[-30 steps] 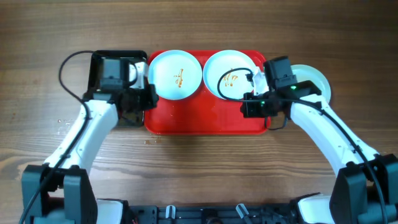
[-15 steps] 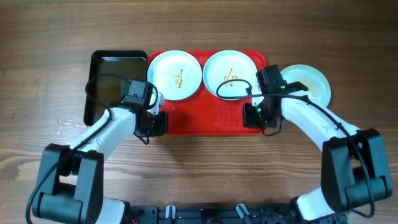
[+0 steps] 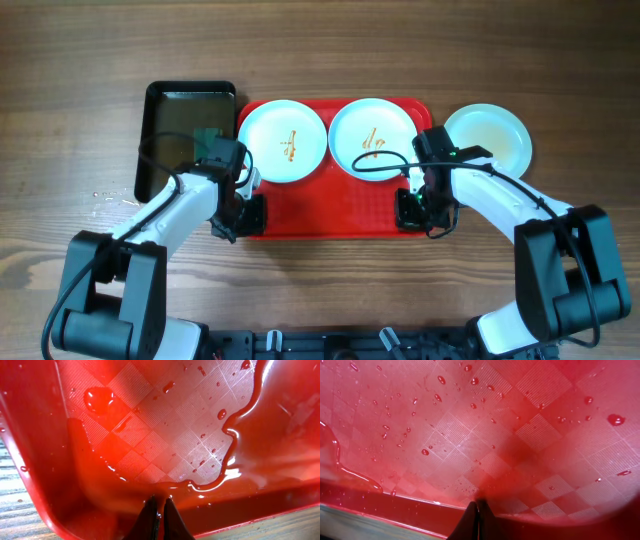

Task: Clean dirty plates on tray and stack at the side

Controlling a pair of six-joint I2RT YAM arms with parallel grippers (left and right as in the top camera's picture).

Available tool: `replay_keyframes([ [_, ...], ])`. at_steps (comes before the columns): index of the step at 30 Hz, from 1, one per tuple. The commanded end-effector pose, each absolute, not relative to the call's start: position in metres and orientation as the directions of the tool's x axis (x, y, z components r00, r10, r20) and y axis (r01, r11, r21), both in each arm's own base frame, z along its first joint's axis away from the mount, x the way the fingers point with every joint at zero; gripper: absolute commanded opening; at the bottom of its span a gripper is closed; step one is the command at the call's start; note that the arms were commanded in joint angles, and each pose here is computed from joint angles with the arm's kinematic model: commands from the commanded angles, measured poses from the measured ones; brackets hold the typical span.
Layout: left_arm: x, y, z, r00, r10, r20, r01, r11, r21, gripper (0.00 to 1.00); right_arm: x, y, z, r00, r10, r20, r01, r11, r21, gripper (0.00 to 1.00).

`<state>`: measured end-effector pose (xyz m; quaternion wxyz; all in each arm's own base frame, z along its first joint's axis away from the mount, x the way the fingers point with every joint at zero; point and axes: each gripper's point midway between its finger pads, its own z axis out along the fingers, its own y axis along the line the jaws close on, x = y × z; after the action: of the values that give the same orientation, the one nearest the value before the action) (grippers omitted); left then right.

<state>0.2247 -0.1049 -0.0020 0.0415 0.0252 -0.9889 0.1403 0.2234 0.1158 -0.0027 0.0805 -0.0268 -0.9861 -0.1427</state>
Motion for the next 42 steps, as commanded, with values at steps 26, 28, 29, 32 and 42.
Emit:
replay_keyframes([
  [26,0.323,0.012,0.091,-0.83,-0.32,-0.457,-0.345,0.938,-0.03,0.04,0.304,0.101,0.152,-0.9,0.078,-0.429,-0.028,0.971,0.236,0.3],
  [28,0.321,0.02,0.079,-0.836,-0.365,-0.41,-0.376,0.925,-0.059,0.04,0.302,0.1,0.155,-0.897,0.08,-0.435,-0.029,0.971,0.239,0.3],
  [29,0.319,0.024,0.071,-0.84,-0.387,-0.381,-0.391,0.918,-0.071,0.04,0.301,0.1,0.155,-0.899,0.087,-0.43,-0.022,0.97,0.241,0.3],
  [32,0.31,0.031,0.052,-0.858,-0.413,-0.304,-0.419,0.907,-0.049,0.04,0.3,0.1,0.154,-0.902,0.103,-0.419,-0.004,0.969,0.247,0.29],
  [42,0.263,0.023,0.029,-0.905,-0.416,-0.085,-0.418,0.908,0.008,0.04,0.297,0.099,0.152,-0.908,0.101,-0.407,-0.001,0.97,0.243,0.29],
])
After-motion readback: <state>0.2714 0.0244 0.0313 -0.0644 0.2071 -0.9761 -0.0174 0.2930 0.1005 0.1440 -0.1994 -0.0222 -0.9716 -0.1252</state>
